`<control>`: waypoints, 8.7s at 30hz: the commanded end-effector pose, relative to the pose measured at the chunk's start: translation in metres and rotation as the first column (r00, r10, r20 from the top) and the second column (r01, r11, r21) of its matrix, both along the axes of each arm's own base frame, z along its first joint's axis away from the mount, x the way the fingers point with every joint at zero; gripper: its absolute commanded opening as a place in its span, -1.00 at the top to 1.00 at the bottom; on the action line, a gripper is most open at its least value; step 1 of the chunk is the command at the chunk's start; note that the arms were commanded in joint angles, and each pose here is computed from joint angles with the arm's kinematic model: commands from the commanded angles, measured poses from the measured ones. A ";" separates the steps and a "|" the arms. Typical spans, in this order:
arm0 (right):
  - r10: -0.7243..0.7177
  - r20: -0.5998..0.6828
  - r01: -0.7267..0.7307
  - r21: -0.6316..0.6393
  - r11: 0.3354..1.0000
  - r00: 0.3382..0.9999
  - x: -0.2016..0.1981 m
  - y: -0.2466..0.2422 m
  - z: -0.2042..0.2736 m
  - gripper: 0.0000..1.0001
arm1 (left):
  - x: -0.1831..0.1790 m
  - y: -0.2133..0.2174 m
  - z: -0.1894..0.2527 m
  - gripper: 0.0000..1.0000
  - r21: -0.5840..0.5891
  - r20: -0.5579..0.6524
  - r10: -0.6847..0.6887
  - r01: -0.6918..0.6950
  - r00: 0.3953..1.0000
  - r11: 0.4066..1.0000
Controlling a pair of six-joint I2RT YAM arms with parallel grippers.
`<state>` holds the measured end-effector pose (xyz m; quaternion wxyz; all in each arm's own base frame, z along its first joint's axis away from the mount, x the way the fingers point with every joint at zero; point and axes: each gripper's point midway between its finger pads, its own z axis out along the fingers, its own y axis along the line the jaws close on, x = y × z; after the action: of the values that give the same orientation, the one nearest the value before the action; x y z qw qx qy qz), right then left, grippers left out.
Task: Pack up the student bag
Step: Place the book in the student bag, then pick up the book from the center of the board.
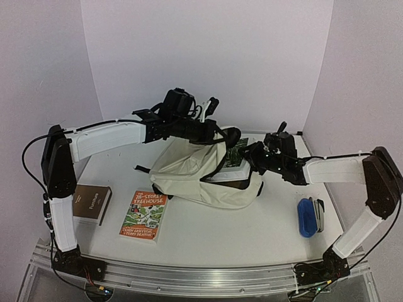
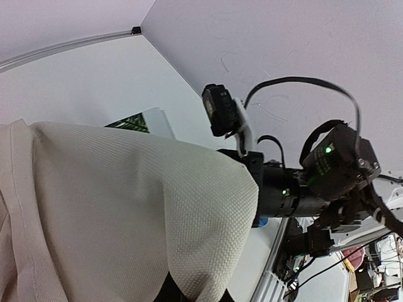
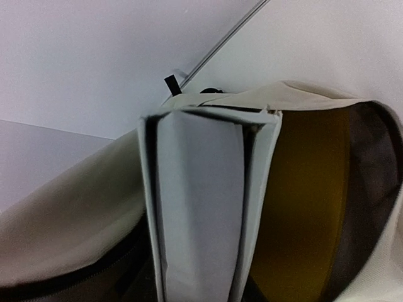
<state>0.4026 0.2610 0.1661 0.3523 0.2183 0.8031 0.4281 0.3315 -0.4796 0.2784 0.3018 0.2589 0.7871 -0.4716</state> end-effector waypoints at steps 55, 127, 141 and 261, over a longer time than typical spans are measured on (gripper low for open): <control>0.130 -0.165 -0.173 -0.285 0.943 0.978 0.001 0.032 -0.067 0.03 | 0.029 0.030 0.047 1.00 -0.154 -0.047 0.062 -0.068 0.997 0.986; 0.318 0.138 -0.293 -0.174 0.940 0.938 -0.134 0.061 0.072 -0.41 | -0.019 0.276 -0.097 -0.99 0.167 -0.302 0.598 -0.576 0.743 0.800; 0.515 0.004 -0.510 -0.131 0.850 0.857 -0.183 0.209 -0.002 -0.32 | -0.050 0.321 -0.197 -0.99 0.348 -0.447 0.694 -0.605 0.564 0.716; 0.574 0.347 -0.623 0.041 0.781 0.742 -0.200 0.234 0.093 1.00 | -0.105 0.287 -0.064 -0.99 0.082 -0.356 0.518 -0.526 0.778 0.846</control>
<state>0.1921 0.5065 0.1710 0.2114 -0.0946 0.7939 0.5623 0.2282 -0.1945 0.1745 0.2358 -0.1030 0.8783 -0.4029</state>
